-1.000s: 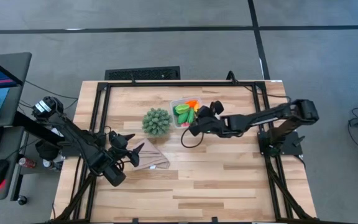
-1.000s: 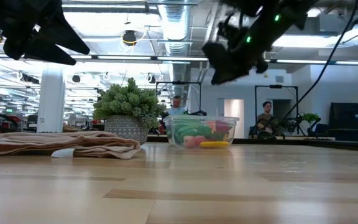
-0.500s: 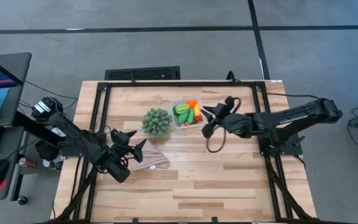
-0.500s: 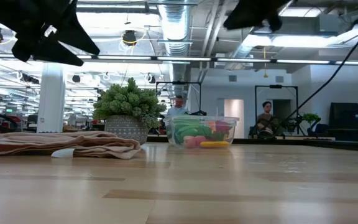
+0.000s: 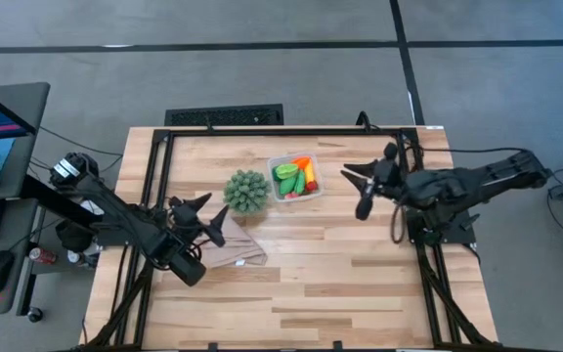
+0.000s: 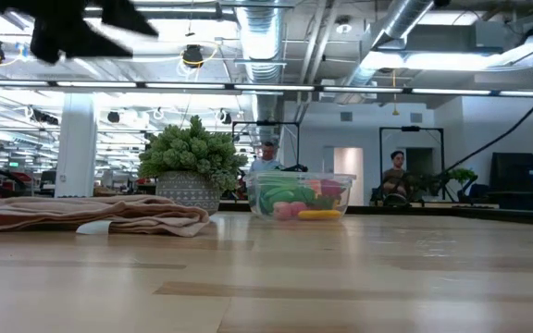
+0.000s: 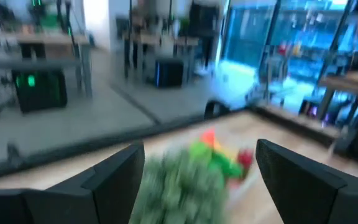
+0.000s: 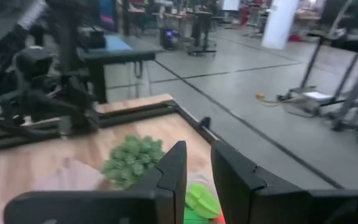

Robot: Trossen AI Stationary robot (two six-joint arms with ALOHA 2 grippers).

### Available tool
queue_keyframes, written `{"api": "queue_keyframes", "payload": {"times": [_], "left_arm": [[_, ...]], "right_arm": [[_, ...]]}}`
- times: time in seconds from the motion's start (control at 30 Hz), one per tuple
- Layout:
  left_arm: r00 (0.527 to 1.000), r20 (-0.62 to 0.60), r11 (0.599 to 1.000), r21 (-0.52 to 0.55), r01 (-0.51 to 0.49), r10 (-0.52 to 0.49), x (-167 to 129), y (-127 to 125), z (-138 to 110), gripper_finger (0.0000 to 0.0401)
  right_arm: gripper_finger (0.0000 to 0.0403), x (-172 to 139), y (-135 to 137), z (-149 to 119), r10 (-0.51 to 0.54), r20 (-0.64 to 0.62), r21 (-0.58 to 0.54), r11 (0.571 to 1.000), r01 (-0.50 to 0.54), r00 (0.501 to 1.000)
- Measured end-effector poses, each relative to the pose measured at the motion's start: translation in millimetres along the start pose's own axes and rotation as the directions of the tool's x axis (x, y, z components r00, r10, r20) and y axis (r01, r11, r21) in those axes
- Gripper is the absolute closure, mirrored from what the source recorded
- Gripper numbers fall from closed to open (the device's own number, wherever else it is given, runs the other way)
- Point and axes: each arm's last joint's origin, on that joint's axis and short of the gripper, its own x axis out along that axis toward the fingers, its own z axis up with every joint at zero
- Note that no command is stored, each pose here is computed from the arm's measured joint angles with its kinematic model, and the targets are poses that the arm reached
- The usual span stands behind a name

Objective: Pick and placing Produce into tupperware
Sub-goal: Return to Home Position

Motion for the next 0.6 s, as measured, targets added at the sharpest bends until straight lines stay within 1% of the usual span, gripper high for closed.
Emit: {"api": "queue_keyframes", "payload": {"times": [0.03, 0.1, 0.17, 0.2, 0.23, 0.33, 0.43, 0.47, 0.6], "left_arm": [[1.000, 0.030, 1.000, 0.003, -0.001, 0.001, -0.6, -3.3, 5.3, 0.0101], [0.998, 0.063, 0.999, 0.040, -0.006, 0.003, -1.5, -9.6, 15.6, 0.0101], [0.997, 0.073, 0.996, 0.086, -0.011, 0.004, -2.3, -16.3, 26.4, 0.0101], [0.997, 0.079, 0.993, 0.114, -0.014, 0.006, -2.7, -19.1, 31.5, 0.0101], [0.997, 0.081, 0.991, 0.130, -0.016, 0.006, -3.1, -21.8, 36.5, 0.0101], [0.996, 0.086, 0.989, 0.145, -0.029, 0.017, -1.9, -28.4, 50.5, 0.0101], [0.996, 0.088, 0.994, 0.104, -0.036, 0.027, -0.6, -33.7, 63.1, 0.0101], [0.996, 0.088, 0.995, 0.089, -0.038, 0.030, -0.2, -35.2, 67.0, 0.0101], [0.995, 0.089, 0.999, 0.016, -0.038, 0.036, 0.1, -40.6, 82.0, 0.0101]], "right_arm": [[0.0335, -4.1, -0.9, 1.8, 0.029, 0.012, 0.009, 1.000, -0.029, 0.999], [0.0335, -12.0, -2.2, 5.0, 0.128, 0.033, 0.000, 0.992, -0.129, 0.991], [0.0335, -19.3, -2.1, 7.5, 0.264, 0.051, -0.037, 0.964, -0.262, 0.963], [0.0335, -22.3, -2.3, 8.6, 0.314, 0.060, -0.050, 0.949, -0.312, 0.947], [0.0335, -24.2, -3.2, 9.3, 0.338, 0.067, -0.049, 0.941, -0.336, 0.939], [0.0335, -26.0, -6.3, 10.1, 0.360, 0.073, -0.048, 0.933, -0.357, 0.930], [0.0335, -24.8, -4.7, 9.5, 0.433, 0.064, -0.094, 0.900, -0.427, 0.899], [0.0335, -23.5, -3.8, 9.1, 0.442, 0.060, -0.105, 0.895, -0.434, 0.895], [0.0335, -16.6, -0.4, 6.4, 0.430, 0.035, -0.159, 0.894, -0.420, 0.902]]}}
